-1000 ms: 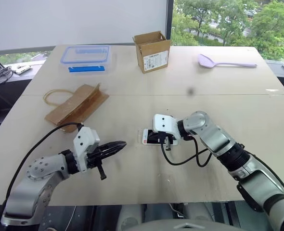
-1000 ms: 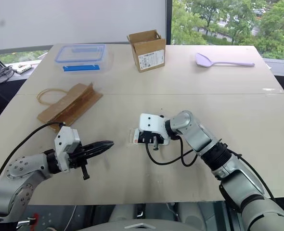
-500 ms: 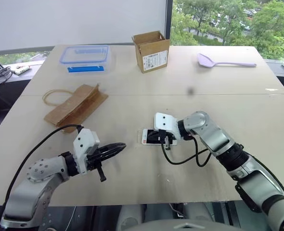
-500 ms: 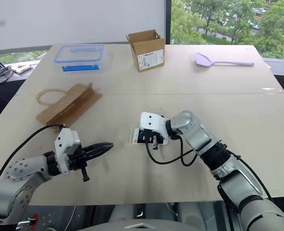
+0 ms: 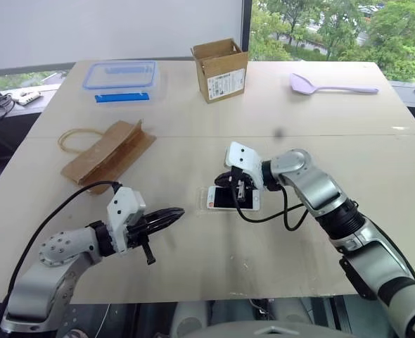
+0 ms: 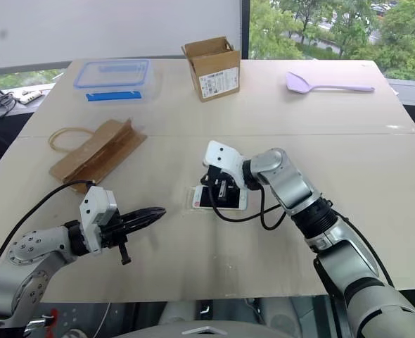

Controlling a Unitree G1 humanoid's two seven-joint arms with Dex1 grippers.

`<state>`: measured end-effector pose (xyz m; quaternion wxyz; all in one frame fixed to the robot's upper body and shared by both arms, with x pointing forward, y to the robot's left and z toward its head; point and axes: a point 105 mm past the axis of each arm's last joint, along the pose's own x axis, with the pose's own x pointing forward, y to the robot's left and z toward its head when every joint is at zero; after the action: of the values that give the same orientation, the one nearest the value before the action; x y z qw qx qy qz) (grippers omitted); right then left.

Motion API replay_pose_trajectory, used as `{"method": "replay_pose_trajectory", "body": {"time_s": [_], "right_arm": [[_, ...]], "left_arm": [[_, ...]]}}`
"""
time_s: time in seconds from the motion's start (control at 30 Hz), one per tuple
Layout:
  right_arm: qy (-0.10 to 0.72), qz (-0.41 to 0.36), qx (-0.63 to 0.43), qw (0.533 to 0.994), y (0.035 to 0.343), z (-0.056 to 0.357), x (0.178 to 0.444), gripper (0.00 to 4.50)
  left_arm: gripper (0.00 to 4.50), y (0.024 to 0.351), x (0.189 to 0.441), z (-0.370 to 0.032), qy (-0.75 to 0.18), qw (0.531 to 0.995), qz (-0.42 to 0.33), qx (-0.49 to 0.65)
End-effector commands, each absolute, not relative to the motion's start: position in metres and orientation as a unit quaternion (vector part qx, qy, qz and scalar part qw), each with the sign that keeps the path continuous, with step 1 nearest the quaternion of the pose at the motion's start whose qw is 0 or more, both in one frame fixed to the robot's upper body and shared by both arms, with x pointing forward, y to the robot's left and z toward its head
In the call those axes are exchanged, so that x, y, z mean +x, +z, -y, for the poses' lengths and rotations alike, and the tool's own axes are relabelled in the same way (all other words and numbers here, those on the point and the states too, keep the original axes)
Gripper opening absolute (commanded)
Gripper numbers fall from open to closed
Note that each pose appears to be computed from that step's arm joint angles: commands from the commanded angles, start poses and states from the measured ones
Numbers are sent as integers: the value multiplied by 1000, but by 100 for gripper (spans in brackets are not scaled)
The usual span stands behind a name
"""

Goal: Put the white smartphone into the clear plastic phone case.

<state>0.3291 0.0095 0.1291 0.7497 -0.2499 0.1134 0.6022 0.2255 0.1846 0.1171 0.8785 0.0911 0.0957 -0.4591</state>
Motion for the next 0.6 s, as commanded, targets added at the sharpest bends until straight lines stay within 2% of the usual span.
{"method": "replay_pose_trajectory", "body": {"time_s": [0.03, 0.2, 0.43, 0.6], "right_arm": [[590, -99, -276, 752, 132, -10, 335, 0], [582, -110, -304, 746, 119, -10, 340, 0], [619, -106, -300, 718, 121, -15, 326, 0], [586, -86, -309, 744, 127, -13, 338, 0]], "left_arm": [[2, 124, 224, -181, -465, 876, -82, 100], [2, 124, 224, -181, -465, 876, -83, 99], [2, 124, 224, -181, -464, 876, -83, 100], [2, 123, 224, -180, -463, 877, -83, 99]]}}
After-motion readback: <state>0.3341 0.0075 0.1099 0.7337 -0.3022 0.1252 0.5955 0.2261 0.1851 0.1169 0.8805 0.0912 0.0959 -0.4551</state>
